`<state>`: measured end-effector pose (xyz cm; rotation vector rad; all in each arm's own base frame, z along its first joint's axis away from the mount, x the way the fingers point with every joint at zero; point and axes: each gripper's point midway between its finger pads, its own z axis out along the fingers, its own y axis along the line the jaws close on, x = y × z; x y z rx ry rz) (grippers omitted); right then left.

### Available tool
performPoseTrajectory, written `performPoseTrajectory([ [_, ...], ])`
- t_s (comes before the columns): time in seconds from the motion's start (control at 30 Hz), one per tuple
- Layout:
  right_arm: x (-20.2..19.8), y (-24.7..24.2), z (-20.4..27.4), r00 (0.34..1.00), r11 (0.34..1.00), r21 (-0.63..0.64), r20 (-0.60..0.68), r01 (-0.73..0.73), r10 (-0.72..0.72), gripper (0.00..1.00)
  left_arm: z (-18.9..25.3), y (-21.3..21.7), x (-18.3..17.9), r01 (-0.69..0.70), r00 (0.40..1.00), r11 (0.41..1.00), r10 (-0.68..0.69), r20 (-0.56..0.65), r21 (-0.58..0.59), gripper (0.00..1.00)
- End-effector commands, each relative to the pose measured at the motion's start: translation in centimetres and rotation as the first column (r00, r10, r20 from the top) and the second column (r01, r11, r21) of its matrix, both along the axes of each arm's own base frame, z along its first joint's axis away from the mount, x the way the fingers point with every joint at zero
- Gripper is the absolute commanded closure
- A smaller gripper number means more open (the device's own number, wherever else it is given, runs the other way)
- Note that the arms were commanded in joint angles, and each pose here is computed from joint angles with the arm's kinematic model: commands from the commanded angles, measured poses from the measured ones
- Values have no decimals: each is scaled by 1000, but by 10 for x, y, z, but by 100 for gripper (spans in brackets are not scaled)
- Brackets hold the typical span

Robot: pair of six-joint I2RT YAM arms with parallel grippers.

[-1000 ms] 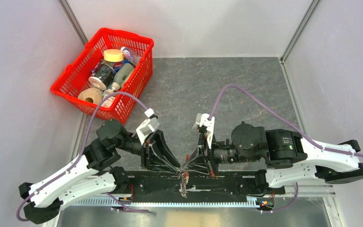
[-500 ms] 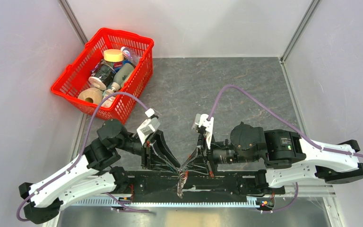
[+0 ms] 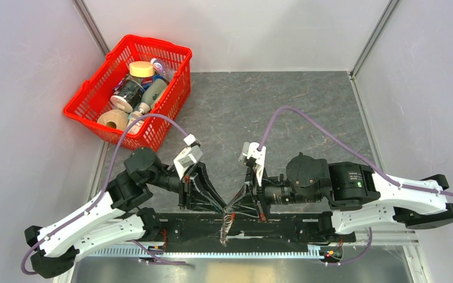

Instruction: Put the keys on the keyring

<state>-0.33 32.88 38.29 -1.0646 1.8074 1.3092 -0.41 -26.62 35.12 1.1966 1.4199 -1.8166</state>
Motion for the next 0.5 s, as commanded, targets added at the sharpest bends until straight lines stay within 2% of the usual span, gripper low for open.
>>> performPoseTrajectory([
  [0.0,3,3,15,1000,997,71,19,10,-11,100,19,-1,2,-4,998,997,9,63,-78,78],
  [0.1,4,3,15,1000,997,80,20,13,-15,100,19,-2,1,1,998,997,3,58,-77,97],
  [0.47,15,4,18,995,984,170,71,54,-67,100,21,3,-2,7,998,995,-1,62,-99,98],
])
